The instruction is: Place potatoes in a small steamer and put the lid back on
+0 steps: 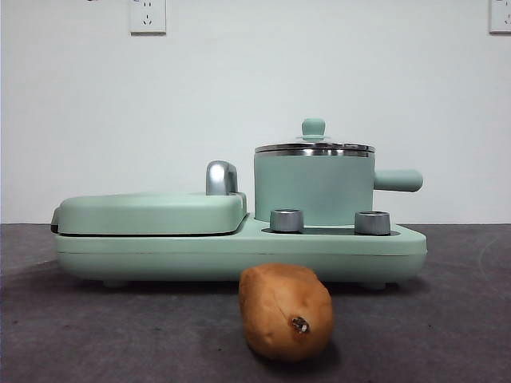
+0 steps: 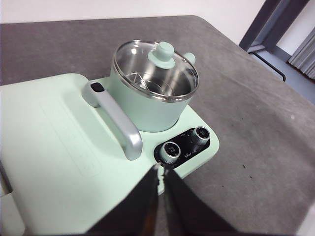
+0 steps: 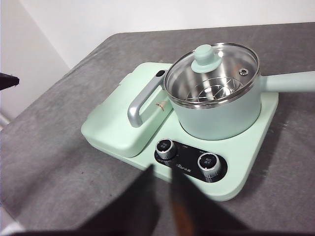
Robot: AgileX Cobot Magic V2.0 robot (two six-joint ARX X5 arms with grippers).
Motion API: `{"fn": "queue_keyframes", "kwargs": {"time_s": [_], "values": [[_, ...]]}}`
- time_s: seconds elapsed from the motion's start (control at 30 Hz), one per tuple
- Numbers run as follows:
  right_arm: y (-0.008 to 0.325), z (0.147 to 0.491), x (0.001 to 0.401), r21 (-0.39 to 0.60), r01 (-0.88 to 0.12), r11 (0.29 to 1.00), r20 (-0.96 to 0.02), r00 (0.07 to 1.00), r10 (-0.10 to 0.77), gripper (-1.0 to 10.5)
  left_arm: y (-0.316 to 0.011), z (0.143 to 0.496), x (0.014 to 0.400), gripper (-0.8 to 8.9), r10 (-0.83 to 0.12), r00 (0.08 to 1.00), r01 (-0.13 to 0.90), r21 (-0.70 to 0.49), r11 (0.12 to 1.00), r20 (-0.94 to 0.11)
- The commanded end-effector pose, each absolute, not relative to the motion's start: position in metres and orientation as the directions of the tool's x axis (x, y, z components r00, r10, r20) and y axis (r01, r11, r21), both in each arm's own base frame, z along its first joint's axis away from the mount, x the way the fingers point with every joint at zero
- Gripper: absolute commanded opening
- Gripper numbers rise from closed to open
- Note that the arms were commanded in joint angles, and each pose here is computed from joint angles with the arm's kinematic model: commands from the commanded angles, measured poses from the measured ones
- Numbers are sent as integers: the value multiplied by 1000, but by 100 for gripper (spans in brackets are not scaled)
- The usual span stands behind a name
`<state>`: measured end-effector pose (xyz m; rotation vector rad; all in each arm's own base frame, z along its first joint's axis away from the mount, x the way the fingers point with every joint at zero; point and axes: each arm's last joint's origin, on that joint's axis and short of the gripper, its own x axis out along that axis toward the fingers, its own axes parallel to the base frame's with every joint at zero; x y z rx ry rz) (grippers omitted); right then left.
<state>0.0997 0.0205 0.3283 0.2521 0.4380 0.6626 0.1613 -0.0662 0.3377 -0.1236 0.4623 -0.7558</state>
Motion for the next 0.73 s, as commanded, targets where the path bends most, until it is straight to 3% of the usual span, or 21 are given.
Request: {"fn": "queue_keyframes", "kwargs": {"time_s": [0.03, 0.13, 0.43, 0.73], "values": [[20, 333, 100, 337, -536, 774, -299, 718, 628, 312, -69, 344, 163, 189, -701, 629, 658, -249, 710, -338], [20, 333, 100, 337, -531, 778, -300, 722, 623, 487, -70, 345, 165, 399, -702, 627, 659, -251, 709, -338], [20, 333, 100, 337, -531, 777, -300, 722, 623, 493, -94, 362, 198, 409, -727, 569, 678, -281, 680, -386], [20, 333, 100, 341, -532, 775, -299, 720, 626, 493, -154, 382, 271, 435, -745, 450, 740, -262, 620, -493]]}}
